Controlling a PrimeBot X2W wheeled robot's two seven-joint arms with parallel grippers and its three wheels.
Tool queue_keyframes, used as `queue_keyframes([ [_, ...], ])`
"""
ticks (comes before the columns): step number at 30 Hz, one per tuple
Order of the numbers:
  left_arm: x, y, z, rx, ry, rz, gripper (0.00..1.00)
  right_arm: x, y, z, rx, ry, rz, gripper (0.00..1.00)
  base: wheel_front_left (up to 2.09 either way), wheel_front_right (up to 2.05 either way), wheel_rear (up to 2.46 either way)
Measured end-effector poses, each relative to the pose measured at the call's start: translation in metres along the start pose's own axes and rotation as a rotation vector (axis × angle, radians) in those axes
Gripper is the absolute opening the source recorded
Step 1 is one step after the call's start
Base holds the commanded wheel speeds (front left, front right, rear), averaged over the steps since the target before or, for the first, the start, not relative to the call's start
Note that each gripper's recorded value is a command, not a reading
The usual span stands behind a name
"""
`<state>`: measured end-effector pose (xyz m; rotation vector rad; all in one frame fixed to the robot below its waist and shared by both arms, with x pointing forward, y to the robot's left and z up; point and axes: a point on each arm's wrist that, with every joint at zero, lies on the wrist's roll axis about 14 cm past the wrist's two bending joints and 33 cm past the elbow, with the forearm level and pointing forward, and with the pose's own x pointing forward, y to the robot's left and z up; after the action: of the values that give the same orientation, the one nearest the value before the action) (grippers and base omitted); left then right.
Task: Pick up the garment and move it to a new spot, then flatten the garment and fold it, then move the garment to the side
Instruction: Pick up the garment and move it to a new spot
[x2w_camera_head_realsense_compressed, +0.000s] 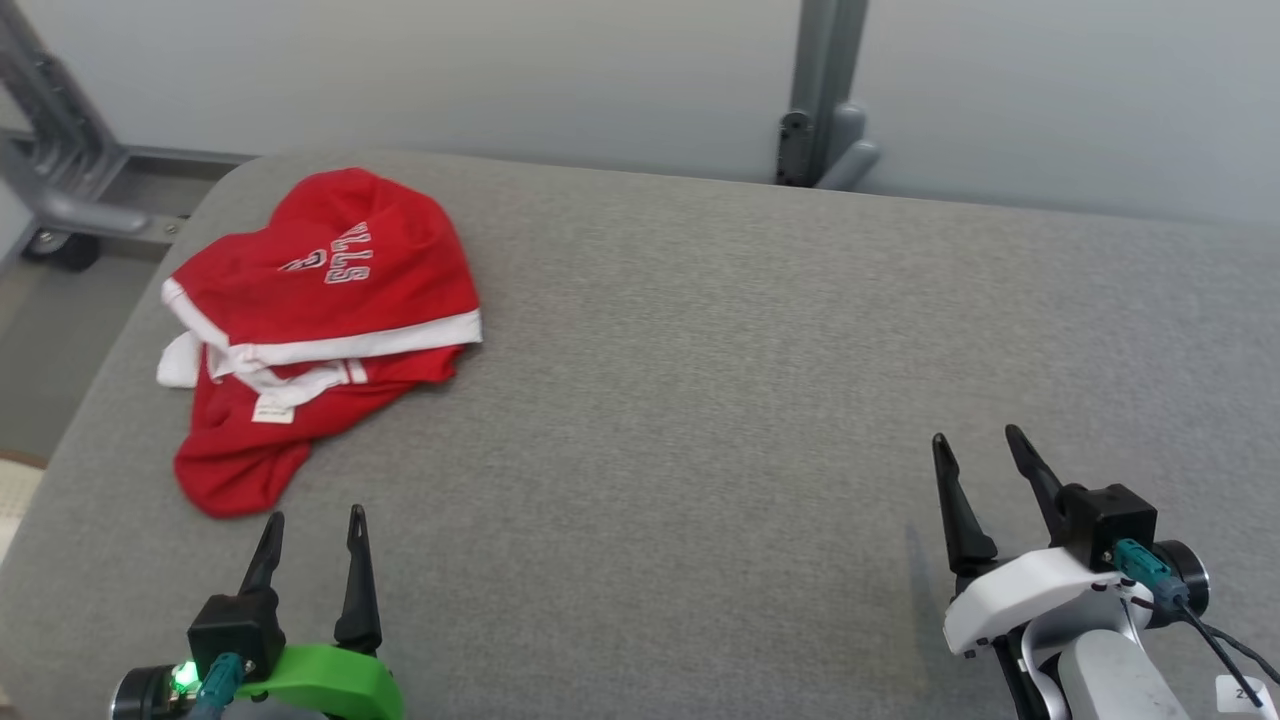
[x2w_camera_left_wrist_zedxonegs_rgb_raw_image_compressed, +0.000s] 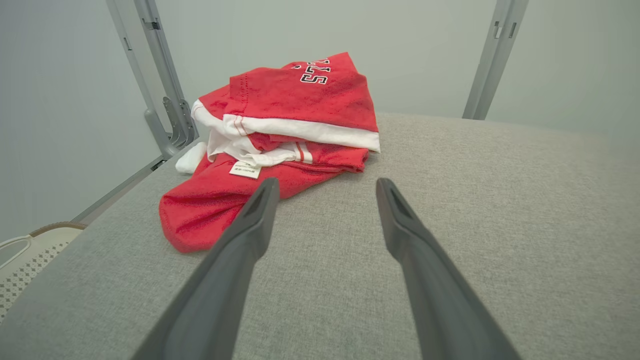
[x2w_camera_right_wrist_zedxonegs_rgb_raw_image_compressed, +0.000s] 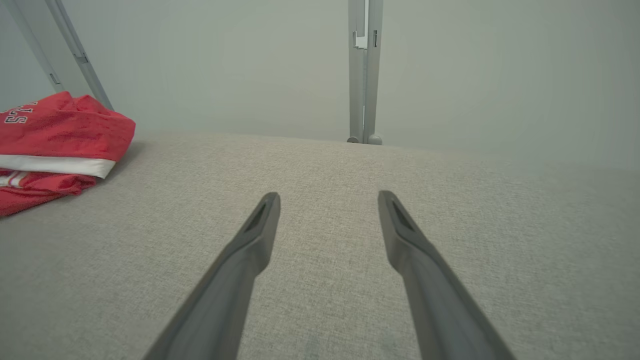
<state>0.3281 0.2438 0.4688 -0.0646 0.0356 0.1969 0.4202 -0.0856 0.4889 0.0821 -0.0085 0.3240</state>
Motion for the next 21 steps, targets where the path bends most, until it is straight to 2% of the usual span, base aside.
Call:
queue_keyframes([
  [7, -0.049, 0.066, -0.014, 0.006, 0.039, 0.211, 1.00, 0.023, 0.068, -0.013, 0.021, 0.040, 0.190, 1.00, 0.00, 0.00, 0.00],
  [12, -0.081, 0.098, -0.017, -0.014, 0.042, 0.326, 1.00, 0.030, 0.110, -0.016, 0.052, 0.053, 0.301, 1.00, 0.00, 0.00, 0.00],
  [17, -0.095, 0.109, -0.018, -0.048, 0.032, 0.371, 1.00, 0.032, 0.128, -0.014, 0.062, 0.051, 0.347, 1.00, 0.00, 0.00, 0.00],
  [21, -0.088, 0.105, -0.017, -0.080, 0.024, 0.350, 1.00, 0.031, 0.124, -0.014, 0.065, 0.052, 0.339, 1.00, 0.00, 0.00, 0.00],
])
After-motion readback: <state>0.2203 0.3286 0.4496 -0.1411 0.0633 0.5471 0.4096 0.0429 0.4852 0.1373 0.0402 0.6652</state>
